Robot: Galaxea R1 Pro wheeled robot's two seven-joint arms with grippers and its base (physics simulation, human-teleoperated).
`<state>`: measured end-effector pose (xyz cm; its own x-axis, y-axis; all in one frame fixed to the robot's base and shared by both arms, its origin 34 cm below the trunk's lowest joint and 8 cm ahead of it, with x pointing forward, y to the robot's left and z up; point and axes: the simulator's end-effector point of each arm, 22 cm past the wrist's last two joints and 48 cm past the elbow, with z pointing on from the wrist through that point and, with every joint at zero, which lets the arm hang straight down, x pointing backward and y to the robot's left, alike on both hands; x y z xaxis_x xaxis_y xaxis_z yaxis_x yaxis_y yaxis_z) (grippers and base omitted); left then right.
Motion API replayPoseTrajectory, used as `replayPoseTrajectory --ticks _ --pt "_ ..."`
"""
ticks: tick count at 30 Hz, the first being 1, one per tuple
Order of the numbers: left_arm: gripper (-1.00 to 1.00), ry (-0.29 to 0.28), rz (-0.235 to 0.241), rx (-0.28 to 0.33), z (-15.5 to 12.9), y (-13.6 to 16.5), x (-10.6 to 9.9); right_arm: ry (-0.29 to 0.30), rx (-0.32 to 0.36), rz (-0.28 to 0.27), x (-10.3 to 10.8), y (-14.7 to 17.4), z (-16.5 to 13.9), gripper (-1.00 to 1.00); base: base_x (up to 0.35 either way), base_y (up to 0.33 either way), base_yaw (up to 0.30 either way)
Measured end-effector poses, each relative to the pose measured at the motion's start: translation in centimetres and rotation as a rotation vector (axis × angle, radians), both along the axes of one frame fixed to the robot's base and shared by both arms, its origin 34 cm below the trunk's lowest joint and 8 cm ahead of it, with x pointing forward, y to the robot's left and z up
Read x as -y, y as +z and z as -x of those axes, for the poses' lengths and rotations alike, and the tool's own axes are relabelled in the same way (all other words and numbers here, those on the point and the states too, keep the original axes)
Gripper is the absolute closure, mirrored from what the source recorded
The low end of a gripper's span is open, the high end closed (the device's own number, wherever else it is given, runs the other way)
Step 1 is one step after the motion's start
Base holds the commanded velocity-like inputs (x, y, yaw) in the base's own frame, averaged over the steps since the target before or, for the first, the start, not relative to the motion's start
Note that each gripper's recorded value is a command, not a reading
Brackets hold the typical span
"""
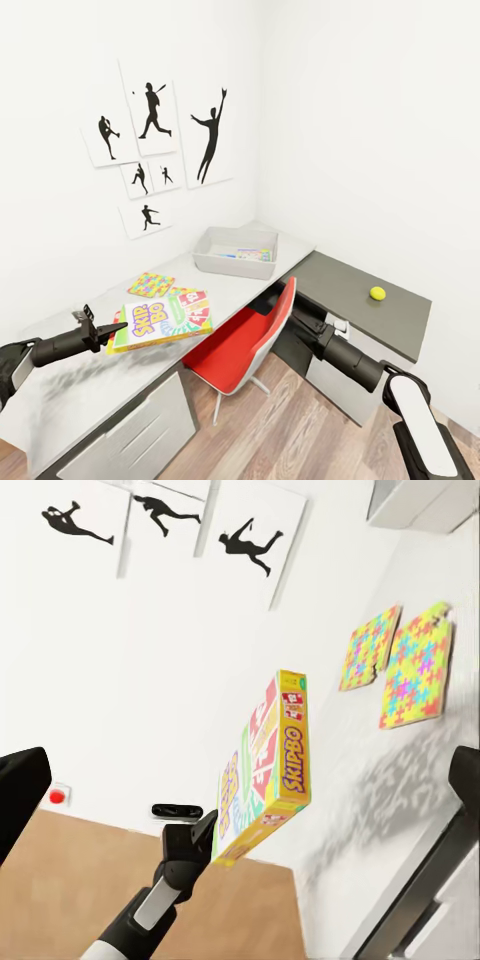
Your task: Put all the toys in the child's room - the three board games (two on the bed and one on the table), the two jigsaw puzzles on the table, and the tennis ball on the table - inside the toy box on the table in the child's room.
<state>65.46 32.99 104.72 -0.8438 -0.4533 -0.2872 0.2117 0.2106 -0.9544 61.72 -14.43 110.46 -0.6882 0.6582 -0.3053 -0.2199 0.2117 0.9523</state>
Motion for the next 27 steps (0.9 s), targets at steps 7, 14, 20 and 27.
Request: replayPoseTrajectory --ticks 7,14,20,27 --pt "1.0 -0.002 0.002 0.0 0.0 -0.02 0.15 0.0 0.0 0.0 -0.01 0.01 0.01 -1.0 0.116 -0.28 -0.008" --pt "1.0 -0.001 0.004 0.002 -0.02 0.04 0.17 0.003 0.001 0.001 -0.16 0.04 0.04 -1.0 0.145 -0.281 0.197" --pt "1.0 -0.001 0.004 0.003 -0.02 0.05 0.17 0.004 0.001 0.001 -0.18 0.04 0.05 -1.0 0.152 -0.281 0.285" --pt "1.0 -0.002 0.005 0.001 0.01 -0.01 0.26 0.004 0.001 0.002 -0.2 0.02 0.05 -1.0 0.162 -0.275 0.232"
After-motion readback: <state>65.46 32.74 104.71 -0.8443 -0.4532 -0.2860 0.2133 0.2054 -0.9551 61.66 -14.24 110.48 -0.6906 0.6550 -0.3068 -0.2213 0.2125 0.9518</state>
